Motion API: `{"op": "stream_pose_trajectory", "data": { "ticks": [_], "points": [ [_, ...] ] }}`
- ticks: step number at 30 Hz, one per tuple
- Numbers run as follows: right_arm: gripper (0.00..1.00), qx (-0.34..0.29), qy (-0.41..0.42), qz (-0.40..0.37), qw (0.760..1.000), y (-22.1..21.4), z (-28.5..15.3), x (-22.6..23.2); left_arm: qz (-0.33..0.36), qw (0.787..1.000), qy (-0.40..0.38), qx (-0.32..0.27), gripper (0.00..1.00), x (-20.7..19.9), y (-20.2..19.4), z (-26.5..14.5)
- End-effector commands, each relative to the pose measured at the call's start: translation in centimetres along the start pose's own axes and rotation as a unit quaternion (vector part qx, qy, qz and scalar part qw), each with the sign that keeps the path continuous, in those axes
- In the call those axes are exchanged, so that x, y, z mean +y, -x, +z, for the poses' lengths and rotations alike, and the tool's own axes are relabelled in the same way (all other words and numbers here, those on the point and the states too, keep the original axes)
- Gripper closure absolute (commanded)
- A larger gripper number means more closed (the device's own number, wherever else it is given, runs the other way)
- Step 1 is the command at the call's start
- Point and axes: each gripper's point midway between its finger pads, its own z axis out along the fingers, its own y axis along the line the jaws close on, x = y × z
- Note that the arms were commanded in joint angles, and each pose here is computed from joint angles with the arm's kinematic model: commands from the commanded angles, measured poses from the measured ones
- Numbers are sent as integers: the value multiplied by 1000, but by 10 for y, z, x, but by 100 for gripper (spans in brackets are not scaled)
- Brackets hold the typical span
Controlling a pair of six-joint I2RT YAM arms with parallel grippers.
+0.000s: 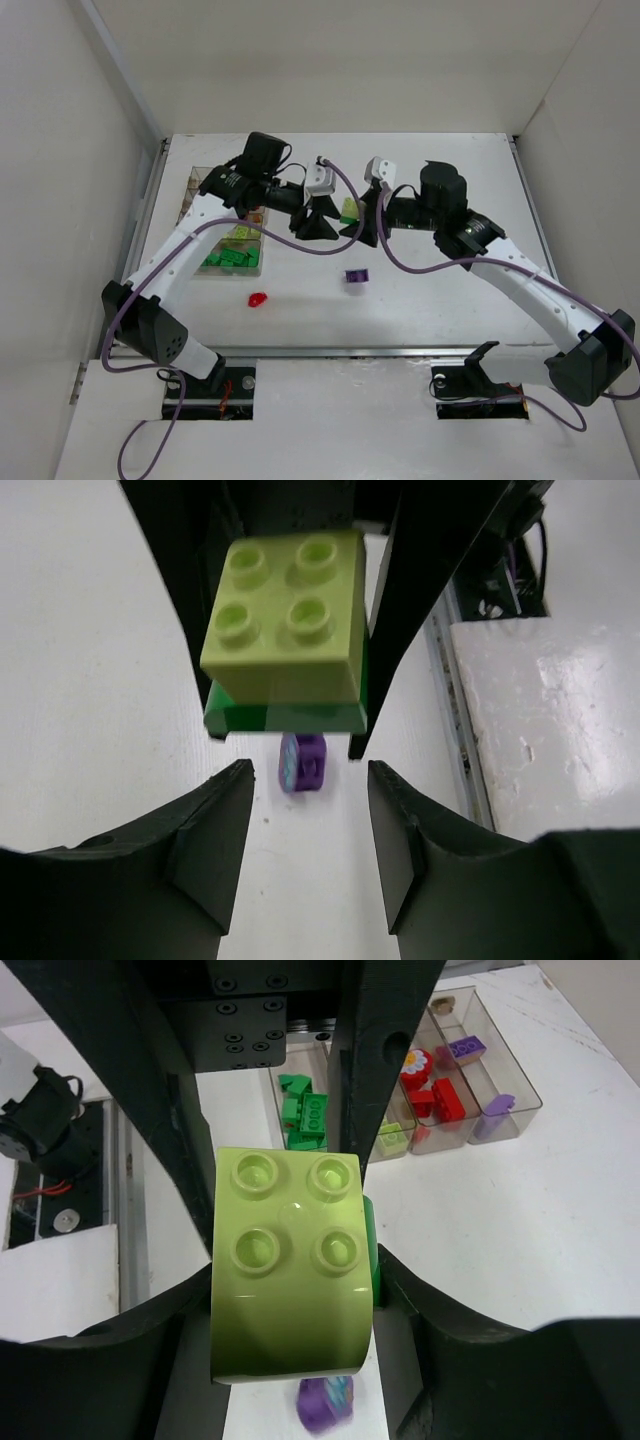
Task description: Sort the legos into containers by color
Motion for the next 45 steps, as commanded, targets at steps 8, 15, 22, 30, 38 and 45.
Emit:
{"op": "stream_pose_trajectory", "data": {
  "ticks": [8,15,22,30,38,45],
  "points": [
    [100,8,-158,20,987,-7,-10,-47,-9,980,130,150,36,40,-122,-56],
    [100,12,-273,128,954,-31,-33,-93,-4,963,181,200,27,40,-161,-63],
    [100,-33,-468,225,854,-44,-99,-154,-45,969,183,159,15,56,-110,14],
    [100,-82,-648,282,703,-83,-203,-196,-80,963,178,185,0,49,-110,127],
    [100,-83,-668,290,680,-103,-221,-194,-109,925,297,209,0,77,-128,169],
    [100,-92,-667,283,683,-103,-229,-177,-158,892,365,217,0,94,-152,184]
  ]
}}
